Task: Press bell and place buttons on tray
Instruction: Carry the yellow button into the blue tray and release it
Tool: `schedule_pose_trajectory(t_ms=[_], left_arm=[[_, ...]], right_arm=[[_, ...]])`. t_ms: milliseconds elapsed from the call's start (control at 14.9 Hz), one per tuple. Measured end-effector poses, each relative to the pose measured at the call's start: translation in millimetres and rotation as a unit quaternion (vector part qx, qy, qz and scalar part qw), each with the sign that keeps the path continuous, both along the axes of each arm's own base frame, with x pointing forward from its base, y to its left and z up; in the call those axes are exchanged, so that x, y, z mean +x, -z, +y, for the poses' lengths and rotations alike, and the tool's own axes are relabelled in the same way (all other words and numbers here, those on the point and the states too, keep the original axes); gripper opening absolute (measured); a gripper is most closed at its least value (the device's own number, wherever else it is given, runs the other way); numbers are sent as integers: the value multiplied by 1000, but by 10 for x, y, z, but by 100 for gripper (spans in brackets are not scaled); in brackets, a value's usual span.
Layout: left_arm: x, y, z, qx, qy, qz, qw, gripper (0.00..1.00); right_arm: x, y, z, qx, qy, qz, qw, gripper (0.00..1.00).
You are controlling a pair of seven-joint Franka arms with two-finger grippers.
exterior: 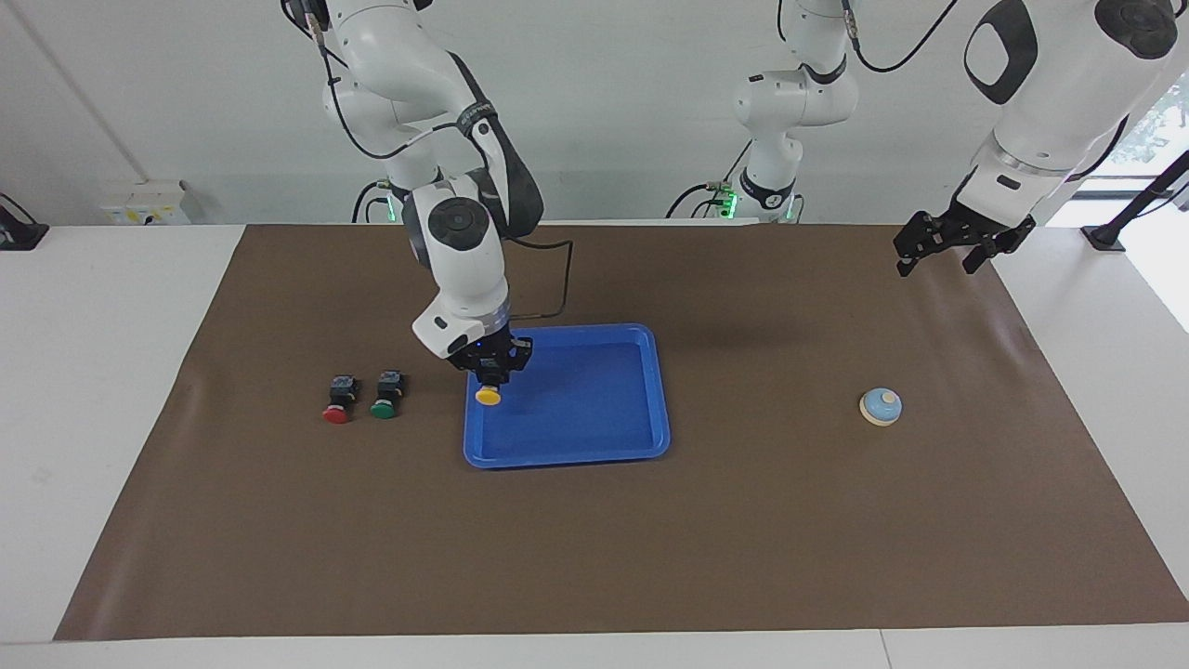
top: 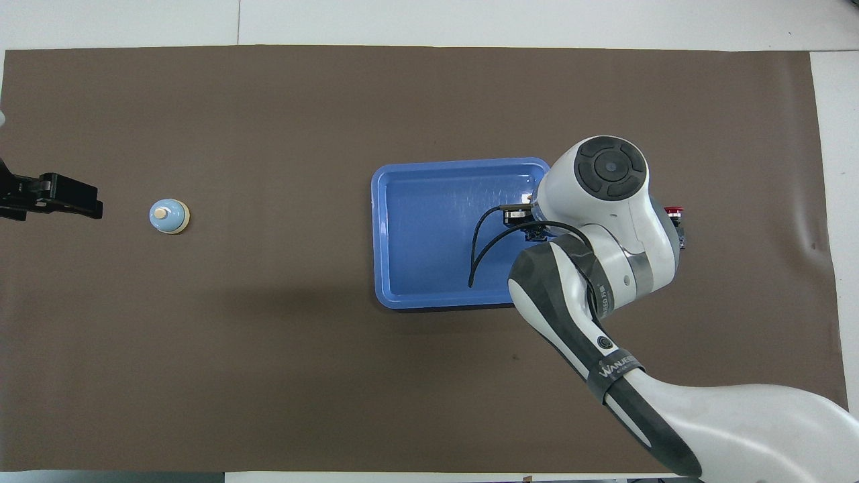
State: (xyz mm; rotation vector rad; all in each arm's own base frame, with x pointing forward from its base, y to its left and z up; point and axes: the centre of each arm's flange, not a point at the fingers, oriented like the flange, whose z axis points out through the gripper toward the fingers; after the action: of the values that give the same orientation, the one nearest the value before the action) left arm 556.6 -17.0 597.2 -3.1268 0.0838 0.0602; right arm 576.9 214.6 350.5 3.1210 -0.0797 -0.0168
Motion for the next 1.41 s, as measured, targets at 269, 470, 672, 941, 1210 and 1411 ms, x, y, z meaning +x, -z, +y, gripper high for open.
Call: schedule_pose_trajectory(t_ms=[269,470,672,941,1210,1411], left_arm=[[0,0,0,0,0,0,1000,100],[0,0,0,0,0,0,1000,100],[0,0,0,0,0,0,1000,100],[0,0,0,0,0,0,1000,100],[0,0,0,0,0,0,1000,100],[0,0,0,0,0,0,1000,100]], right_arm=[[42,301,59,2,-3,3,1000,41],[29,369,92,1,-6,7,1000,41],[1,400,109,0,-8,11,1000,41],[-57,450,218,2,-12,8,1000,41],[-26,408,232,2,-10,5,1000,78],[235,-54,5,-3,-6,11,1000,100]])
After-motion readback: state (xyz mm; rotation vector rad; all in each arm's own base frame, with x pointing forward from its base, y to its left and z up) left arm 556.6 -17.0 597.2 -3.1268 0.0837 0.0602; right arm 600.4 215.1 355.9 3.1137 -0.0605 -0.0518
